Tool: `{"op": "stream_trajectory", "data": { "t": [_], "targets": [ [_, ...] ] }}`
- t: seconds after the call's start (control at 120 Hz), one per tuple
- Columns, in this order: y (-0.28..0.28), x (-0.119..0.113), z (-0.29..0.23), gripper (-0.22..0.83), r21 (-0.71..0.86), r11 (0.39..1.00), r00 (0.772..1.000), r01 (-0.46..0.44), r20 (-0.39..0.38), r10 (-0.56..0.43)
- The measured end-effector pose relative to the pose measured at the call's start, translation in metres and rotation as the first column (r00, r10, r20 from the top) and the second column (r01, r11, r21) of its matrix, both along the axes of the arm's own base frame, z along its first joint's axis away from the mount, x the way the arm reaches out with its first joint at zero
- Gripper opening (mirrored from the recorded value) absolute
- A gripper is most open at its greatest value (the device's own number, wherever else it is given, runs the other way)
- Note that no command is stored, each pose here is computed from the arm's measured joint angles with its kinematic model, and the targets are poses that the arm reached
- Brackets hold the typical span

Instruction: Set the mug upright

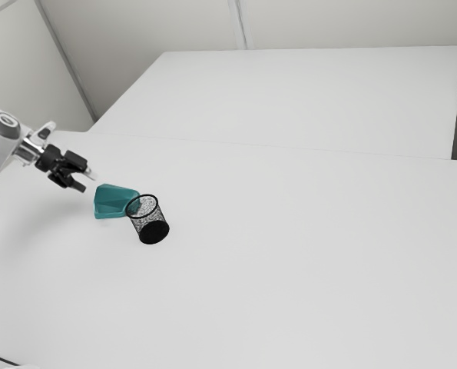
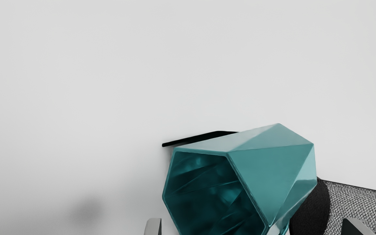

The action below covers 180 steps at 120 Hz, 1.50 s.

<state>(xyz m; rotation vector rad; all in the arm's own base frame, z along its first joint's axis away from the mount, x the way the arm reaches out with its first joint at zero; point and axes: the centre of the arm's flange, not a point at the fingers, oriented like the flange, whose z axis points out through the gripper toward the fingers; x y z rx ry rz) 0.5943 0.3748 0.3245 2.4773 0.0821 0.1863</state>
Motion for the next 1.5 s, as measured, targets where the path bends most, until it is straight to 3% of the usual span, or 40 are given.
{"op": "stream_trajectory", "data": {
  "t": [0.667, 0.767, 1.033, 1.283, 1.5],
  "targets": [
    [-0.020, -0.009, -0.035, 0.61, -0.158, 0.987, 1.000, 0.016, 0.027, -0.012],
    [-0.023, -0.011, -0.036, 0.52, -0.171, 0.985, 0.999, 0.015, 0.031, -0.010],
    [-0.026, -0.011, -0.038, 0.14, -0.195, 0.981, 0.999, 0.012, 0.045, -0.003],
    [-0.030, -0.009, -0.035, -0.06, -0.200, 0.979, 0.998, 0.024, 0.056, -0.013],
    [-0.030, -0.007, -0.030, -0.14, -0.192, 0.981, 0.997, 0.029, 0.074, -0.015]
  ]
}}
